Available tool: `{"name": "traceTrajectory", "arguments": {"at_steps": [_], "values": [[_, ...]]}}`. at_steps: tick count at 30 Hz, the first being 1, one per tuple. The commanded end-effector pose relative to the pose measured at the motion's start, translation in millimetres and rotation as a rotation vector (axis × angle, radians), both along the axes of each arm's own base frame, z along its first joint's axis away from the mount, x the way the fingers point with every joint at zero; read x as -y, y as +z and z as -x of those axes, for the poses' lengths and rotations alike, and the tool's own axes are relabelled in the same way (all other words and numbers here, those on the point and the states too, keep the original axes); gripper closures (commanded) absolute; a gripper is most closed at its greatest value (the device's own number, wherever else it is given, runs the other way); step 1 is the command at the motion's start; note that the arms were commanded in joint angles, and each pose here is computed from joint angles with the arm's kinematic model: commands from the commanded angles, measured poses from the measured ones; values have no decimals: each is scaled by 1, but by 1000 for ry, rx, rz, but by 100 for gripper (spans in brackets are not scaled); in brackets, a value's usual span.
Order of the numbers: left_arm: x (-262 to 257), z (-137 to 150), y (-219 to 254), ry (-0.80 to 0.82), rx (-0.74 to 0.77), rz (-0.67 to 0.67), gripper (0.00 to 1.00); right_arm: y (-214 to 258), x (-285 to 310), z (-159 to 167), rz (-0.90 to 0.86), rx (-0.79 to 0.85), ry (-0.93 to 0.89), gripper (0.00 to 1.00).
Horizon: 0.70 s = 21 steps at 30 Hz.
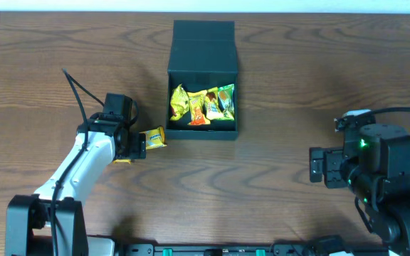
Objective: Pack container
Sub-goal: 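Grasp the nearer yellow Julie's Le-mond packet with the left gripper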
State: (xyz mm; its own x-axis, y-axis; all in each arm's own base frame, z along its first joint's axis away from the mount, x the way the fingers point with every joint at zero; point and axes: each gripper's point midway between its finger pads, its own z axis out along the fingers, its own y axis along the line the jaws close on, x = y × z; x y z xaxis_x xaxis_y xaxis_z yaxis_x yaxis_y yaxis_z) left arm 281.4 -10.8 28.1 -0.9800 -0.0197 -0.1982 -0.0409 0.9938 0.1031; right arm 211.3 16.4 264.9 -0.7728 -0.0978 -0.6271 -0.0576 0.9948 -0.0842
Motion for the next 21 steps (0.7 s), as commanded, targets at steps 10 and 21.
{"name": "traceTrajectory", "arguments": {"at_steps": [10,21], "values": [[2,0,-33,-18,-75,7,16,0,2,0,17,3,4,1],[1,6,-36,-17,-104,0,57,0,2,0,17,3,4,1]]}}
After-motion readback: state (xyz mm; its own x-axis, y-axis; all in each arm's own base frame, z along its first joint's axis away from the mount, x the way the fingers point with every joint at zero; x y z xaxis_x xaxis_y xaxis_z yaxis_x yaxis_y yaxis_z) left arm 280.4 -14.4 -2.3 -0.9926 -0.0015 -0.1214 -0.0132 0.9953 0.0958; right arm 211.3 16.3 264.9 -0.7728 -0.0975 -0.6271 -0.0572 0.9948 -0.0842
